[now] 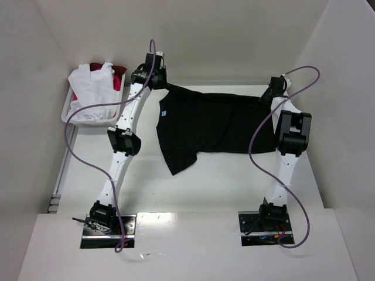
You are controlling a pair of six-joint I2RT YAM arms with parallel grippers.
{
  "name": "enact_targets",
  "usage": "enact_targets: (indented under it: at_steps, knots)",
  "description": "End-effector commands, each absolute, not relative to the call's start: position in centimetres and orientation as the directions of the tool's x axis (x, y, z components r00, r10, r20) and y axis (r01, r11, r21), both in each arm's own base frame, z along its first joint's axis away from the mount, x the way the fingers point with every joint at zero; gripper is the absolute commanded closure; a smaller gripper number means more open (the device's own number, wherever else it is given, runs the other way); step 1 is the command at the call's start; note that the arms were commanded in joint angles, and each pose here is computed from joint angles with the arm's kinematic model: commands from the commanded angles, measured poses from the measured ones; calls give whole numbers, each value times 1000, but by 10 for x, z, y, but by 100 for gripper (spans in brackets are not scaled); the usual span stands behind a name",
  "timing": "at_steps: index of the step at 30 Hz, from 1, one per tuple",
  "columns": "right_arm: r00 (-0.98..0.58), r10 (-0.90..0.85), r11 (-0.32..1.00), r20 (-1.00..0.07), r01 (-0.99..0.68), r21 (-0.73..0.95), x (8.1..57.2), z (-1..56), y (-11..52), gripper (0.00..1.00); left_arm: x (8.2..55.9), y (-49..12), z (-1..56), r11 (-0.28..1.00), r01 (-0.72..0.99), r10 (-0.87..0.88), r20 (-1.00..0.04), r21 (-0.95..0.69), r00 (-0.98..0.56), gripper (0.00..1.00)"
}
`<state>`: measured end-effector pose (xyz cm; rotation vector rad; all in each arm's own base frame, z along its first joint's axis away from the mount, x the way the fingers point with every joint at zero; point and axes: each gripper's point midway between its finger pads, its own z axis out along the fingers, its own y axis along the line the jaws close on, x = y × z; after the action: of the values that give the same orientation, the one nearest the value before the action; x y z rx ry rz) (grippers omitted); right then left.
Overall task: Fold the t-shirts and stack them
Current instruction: Fold the flattened tshirt in 1/3 of the way
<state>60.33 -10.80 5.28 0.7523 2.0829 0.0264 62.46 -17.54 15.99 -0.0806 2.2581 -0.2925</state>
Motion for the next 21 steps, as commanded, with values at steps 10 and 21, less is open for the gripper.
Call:
enact_targets:
  at_steps: [10,21]
  knots:
    - [-347,508,806,-788,514,293,603,83,-121,100,567,-199,168,973,159,11,-654,-168,-756,100]
    - [-388,525,801,-758,526,286,582,66,-114,100,536,-197,138,974,164,56,-535,-155,-843,100]
